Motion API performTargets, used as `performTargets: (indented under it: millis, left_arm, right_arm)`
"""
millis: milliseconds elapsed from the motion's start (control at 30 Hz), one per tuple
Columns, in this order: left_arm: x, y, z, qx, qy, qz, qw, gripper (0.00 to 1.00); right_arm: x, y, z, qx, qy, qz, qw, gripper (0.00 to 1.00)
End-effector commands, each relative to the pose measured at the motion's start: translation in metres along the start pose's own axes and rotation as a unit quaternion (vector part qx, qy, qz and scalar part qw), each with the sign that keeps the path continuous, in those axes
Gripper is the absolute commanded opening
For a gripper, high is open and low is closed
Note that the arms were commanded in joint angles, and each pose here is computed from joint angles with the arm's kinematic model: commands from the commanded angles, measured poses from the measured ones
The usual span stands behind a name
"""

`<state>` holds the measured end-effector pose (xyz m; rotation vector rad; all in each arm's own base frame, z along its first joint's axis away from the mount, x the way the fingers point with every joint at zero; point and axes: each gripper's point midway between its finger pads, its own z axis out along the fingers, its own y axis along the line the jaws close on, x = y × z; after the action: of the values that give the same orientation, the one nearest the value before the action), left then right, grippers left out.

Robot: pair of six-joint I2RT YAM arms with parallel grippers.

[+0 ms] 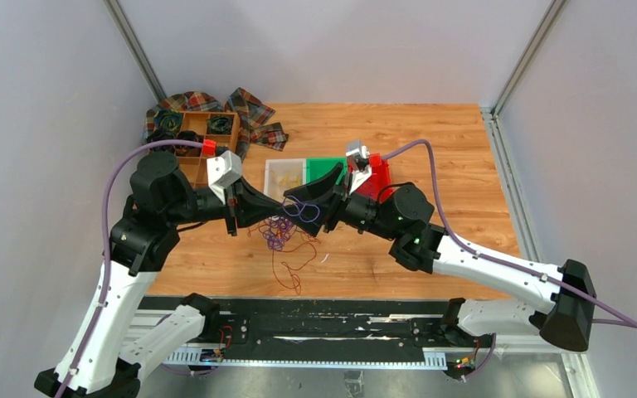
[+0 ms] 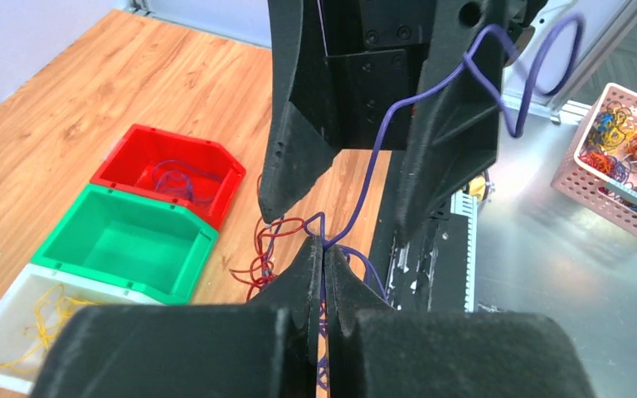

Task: Untangle the cables
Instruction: Untie the cable.

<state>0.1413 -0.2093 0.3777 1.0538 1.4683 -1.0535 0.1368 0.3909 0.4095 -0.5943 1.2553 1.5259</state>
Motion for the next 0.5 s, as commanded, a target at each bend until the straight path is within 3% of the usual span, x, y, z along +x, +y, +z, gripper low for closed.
performTargets:
  millis: [0, 200, 400, 467]
  left_arm:
    - [-0.016, -0.006, 0.0, 0.008, -0.028, -0.01, 1.0, 0.01]
    - [-0.032, -0.013, 0.0, 0.018, -0.049, -0.04, 0.998, 0.01]
    - [-0.038, -0.016, 0.0, 0.024, -0.053, -0.042, 0.997, 0.01]
    - [-0.04, -0.017, -0.001, 0.027, -0.054, -0.042, 0.997, 0.01]
  right_arm:
    - [0.008, -0.015, -0.017, 0.031, 0.015, -0.018, 0.999, 0.59]
    - [0.022, -0.043, -0.036, 0.095, 0.027, -0.056, 0.994, 0.59]
    - [0.017, -0.045, -0.019, 0.093, 0.022, -0.07, 0.993, 0.57]
    - [0.018, -0.049, -0.013, 0.107, 0.02, -0.077, 0.991, 0.61]
